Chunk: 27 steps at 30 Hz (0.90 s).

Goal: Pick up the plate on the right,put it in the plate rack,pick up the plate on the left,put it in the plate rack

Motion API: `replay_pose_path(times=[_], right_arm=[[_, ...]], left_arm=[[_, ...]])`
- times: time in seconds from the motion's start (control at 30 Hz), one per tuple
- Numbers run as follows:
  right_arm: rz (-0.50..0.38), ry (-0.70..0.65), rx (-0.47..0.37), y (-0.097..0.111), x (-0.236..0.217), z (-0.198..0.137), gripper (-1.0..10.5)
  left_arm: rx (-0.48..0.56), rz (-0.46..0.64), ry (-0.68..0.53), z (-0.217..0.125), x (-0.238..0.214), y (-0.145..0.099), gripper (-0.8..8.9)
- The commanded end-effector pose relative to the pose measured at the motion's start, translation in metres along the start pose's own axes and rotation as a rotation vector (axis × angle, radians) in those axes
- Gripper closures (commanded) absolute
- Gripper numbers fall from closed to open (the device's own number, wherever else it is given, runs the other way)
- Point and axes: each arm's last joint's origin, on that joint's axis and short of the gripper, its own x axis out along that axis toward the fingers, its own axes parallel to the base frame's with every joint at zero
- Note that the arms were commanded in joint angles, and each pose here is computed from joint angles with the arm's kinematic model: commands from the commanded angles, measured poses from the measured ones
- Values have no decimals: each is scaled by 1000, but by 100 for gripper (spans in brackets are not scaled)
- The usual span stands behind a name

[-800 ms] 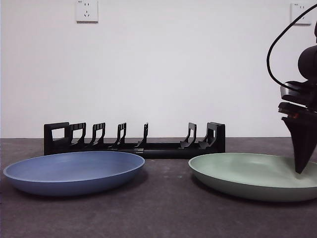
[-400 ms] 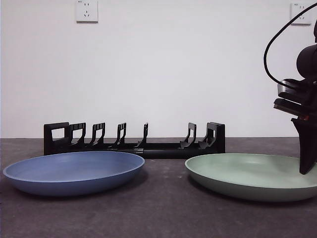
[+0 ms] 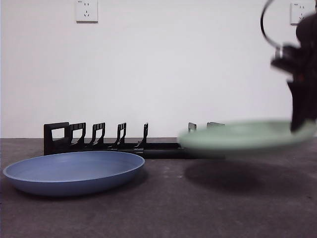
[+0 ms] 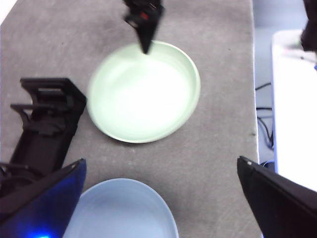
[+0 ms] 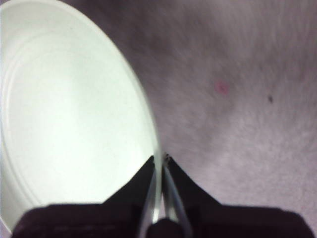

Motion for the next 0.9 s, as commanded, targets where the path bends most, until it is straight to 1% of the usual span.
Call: replay_pose_path(times=[0.03, 0.13, 0.27, 0.33, 0.43, 0.57, 0.67, 0.8, 0.9], right_arm=[[50, -65, -31, 14, -31, 10, 959], [74, -98, -57, 28, -56, 17, 959], [87, -117, -104, 49, -79, 24, 959], [97, -122, -135, 61, -87, 26, 959], [115, -124, -181, 79, -92, 27, 959], [138, -110, -229, 100, -94, 25, 959], [155, -107, -249, 111, -93, 24, 959], [167, -98, -257, 117, -91, 22, 959], [187, -92, -252, 119, -91, 22, 959]], left_arm=[[117, 10, 24, 3, 3, -3, 154], [196, 59, 77, 5, 8, -6, 154], [304, 126, 135, 10, 16, -9, 154], [361, 161, 145, 13, 19, -9, 154], [422, 210, 139, 20, 24, -9, 154], [503, 228, 131, 25, 31, -9, 154], [523, 213, 138, 26, 37, -11, 154], [526, 187, 158, 25, 46, -11, 168], [527, 170, 175, 24, 50, -12, 250]])
